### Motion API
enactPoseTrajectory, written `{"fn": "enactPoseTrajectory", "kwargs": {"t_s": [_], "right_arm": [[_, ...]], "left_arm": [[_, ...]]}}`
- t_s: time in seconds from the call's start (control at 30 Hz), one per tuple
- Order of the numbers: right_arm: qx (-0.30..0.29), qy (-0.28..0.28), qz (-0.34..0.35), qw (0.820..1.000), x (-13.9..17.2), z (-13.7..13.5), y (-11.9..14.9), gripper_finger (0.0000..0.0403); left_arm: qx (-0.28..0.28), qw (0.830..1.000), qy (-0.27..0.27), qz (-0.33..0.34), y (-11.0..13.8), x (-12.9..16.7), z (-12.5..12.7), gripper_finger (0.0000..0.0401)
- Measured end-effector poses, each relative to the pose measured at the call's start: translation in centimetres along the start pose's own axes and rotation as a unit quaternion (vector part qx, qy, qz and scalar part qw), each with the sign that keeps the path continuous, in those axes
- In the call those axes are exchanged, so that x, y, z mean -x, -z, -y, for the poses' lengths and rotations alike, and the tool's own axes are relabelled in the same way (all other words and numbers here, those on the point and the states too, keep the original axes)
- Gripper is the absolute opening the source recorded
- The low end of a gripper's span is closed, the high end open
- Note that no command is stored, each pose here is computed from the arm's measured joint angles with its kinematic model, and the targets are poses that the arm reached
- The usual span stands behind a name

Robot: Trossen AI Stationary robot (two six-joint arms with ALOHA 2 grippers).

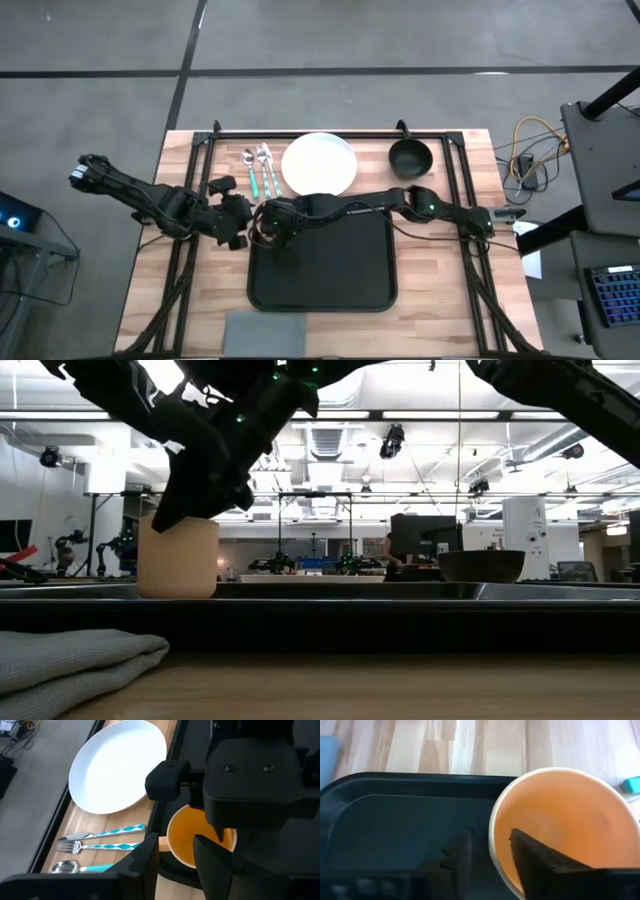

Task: Set up tray
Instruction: Put the orange mug on the black serving tray

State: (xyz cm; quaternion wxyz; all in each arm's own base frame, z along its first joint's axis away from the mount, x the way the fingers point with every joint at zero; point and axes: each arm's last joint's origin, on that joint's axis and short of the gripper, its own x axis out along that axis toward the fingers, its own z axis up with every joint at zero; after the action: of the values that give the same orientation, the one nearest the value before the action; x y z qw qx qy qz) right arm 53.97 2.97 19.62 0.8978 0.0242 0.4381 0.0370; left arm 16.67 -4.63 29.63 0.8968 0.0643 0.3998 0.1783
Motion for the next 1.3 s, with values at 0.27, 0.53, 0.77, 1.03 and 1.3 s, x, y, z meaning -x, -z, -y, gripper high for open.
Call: {"fn": "enactPoseTrajectory", "kwargs": {"t_s": [0.27, 0.53, 0.77, 1.03, 1.3], "right_arm": [[0.043, -0.008, -0.030, 0.999, 0.4, 0.0, 0.4, 0.0014], [0.152, -0.069, -0.061, 0.984, 1.1, 2.1, 1.1, 0.0010], [0.301, -0.131, -0.059, 0.943, 1.6, 3.5, 1.5, 0.0009], [0.421, -0.146, -0.042, 0.894, 1.7, 3.9, 1.7, 0.0009], [0.441, -0.150, -0.025, 0.885, 1.9, 6.1, 1.7, 0.0015]], "left_arm": [[0.009, 1.000, 0.014, -0.005, 0.0, 0.0, 0.1, 0.0103], [0.008, 0.999, 0.030, -0.007, 0.2, 0.4, -0.1, 0.0103], [0.001, 0.995, 0.097, 0.002, 0.6, 1.8, -0.3, 0.0103], [-0.004, 0.993, 0.121, 0.009, 0.9, 2.4, -0.3, 0.0103], [-0.003, 0.993, 0.120, 0.007, 0.8, 2.3, -0.1, 0.0103]]}}
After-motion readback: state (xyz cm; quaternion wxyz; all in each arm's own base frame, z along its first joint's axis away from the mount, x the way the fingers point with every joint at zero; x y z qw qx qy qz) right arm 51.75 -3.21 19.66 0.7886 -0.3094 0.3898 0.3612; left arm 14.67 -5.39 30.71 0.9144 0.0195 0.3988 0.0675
